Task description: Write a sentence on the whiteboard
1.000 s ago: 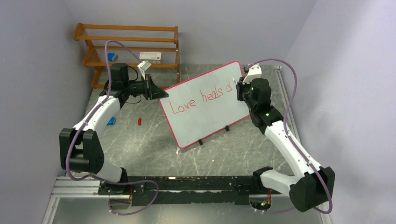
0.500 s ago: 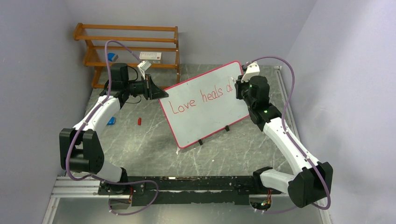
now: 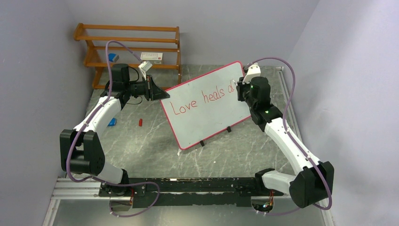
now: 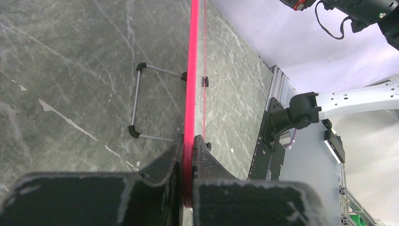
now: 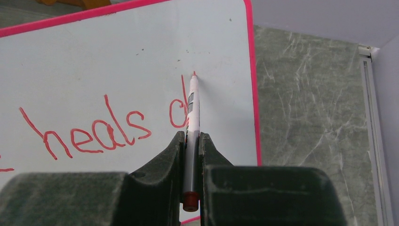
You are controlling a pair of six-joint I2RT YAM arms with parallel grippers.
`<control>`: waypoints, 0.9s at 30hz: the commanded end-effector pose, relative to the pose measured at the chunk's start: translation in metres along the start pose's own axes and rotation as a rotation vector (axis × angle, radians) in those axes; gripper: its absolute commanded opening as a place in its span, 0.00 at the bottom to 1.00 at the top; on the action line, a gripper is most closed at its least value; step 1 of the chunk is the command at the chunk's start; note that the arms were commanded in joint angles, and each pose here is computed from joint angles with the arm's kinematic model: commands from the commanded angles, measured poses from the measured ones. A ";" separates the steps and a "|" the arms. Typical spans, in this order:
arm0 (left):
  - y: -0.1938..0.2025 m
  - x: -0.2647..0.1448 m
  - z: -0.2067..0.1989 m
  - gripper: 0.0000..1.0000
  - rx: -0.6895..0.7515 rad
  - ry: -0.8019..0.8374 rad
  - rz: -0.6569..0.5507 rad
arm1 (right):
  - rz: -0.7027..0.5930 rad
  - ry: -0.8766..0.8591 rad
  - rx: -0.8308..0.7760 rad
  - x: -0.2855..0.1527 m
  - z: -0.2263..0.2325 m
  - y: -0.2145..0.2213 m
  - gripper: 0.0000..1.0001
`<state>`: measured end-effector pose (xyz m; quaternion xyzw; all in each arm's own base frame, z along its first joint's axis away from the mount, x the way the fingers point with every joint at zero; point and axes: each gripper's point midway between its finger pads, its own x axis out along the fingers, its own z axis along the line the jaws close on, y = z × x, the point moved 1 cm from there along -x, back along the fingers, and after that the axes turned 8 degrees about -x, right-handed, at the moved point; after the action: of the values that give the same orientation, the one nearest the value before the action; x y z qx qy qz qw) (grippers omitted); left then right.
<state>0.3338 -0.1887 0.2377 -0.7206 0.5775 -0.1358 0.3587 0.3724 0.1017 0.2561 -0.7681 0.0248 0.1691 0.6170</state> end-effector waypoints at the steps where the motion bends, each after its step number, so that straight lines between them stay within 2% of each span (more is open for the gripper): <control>1: 0.009 -0.004 0.023 0.05 -0.036 -0.084 0.001 | 0.044 -0.005 -0.001 -0.002 0.000 0.017 0.00; 14: 0.009 -0.004 0.023 0.05 -0.035 -0.084 0.001 | 0.102 0.006 -0.006 -0.010 0.000 0.041 0.00; 27: 0.009 -0.004 0.023 0.05 -0.036 -0.085 0.000 | 0.102 0.041 0.020 -0.015 -0.005 0.045 0.00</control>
<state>0.3348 -0.1884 0.2373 -0.7236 0.5754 -0.1309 0.3581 0.3518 0.0902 0.2203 -0.7639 0.0687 0.1922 0.6122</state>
